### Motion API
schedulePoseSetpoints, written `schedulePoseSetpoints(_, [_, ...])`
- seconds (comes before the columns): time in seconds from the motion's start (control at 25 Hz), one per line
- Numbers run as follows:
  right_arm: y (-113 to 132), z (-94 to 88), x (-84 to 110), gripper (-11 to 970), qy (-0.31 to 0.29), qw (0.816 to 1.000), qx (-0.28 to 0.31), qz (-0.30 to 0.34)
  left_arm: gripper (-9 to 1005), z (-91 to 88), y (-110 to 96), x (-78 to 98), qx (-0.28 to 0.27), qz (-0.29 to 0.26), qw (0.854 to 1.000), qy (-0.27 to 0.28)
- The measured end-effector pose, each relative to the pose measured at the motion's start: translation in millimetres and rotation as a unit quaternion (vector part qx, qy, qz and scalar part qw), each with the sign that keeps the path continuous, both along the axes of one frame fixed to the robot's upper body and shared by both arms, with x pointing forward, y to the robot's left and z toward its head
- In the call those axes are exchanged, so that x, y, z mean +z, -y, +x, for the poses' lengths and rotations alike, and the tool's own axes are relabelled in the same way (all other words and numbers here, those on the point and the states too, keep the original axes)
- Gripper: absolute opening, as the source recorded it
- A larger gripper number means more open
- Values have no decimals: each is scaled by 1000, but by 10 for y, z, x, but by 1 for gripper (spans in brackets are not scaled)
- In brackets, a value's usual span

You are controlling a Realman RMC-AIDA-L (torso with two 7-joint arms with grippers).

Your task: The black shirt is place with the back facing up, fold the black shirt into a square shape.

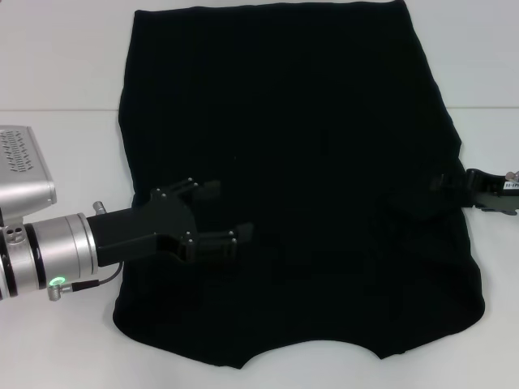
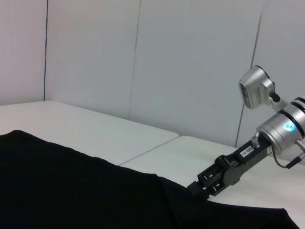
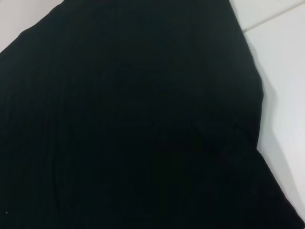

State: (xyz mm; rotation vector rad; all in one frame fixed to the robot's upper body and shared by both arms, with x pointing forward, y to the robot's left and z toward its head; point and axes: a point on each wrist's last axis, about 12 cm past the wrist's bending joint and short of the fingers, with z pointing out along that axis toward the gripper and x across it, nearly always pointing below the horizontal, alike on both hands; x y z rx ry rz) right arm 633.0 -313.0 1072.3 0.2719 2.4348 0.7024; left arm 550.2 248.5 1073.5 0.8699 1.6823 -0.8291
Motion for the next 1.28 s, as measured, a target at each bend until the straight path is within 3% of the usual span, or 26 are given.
schedulePoseSetpoints(0.56, [17,-8,-12,594,0,1000,-4,-1,835,-2,-2,-1,1,-1,1000,-2])
schedulePoseSetpoints(0.76, [28,-5,-19,391,2,1000,-10,-4,833,-6,-12,0,1,0,1000,-1])
schedulePoseSetpoints(1.28, [90,-20,-16,45,1,1000,-16,-4,827,-16,-13,-2,0,-2,1000,-2])
